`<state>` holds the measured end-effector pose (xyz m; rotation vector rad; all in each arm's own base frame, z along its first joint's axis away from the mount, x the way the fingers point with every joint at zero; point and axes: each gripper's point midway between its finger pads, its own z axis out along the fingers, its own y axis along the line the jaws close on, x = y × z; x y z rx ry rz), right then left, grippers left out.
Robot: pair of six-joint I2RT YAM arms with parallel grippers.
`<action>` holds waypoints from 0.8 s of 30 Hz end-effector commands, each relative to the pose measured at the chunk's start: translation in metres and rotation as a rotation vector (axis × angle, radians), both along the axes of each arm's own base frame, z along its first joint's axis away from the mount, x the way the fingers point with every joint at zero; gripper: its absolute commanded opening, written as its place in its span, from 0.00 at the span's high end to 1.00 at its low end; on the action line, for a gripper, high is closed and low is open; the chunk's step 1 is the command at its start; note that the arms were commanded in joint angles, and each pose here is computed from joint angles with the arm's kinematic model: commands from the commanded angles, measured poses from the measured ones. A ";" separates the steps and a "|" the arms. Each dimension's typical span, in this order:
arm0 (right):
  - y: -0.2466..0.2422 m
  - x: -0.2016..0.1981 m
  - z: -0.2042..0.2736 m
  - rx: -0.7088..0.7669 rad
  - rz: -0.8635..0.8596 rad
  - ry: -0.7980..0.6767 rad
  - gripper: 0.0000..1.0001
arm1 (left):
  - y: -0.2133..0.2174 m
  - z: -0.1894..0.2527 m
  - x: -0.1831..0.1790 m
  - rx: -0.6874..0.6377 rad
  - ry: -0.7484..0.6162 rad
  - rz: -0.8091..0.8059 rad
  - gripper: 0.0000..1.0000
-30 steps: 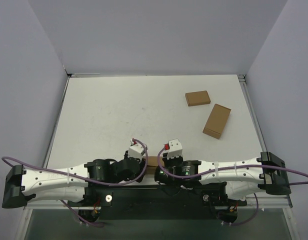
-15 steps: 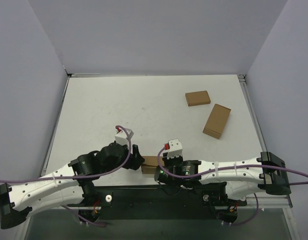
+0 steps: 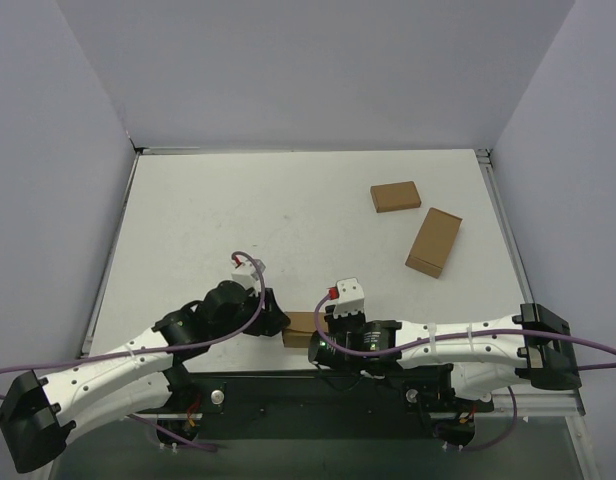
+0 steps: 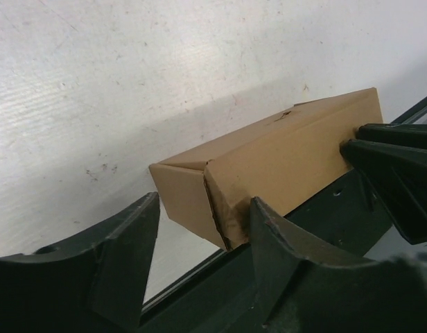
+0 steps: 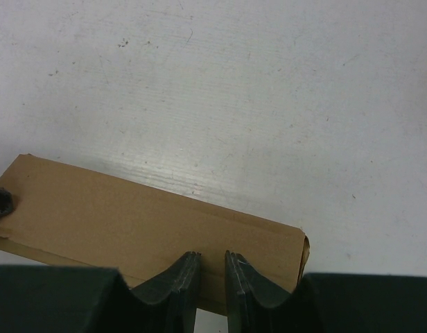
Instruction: Fold the paper box
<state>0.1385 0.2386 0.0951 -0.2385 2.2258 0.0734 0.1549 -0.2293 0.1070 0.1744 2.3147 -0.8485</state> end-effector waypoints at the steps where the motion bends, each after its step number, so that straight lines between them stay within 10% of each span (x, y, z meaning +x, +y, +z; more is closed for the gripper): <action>1: -0.024 -0.019 -0.034 -0.122 0.013 0.128 0.78 | -0.009 -0.004 -0.007 -0.096 0.032 -0.017 0.44; 24: -0.026 -0.019 -0.032 -0.105 0.008 0.118 0.78 | 0.023 -0.068 -0.047 -0.042 0.207 0.013 0.84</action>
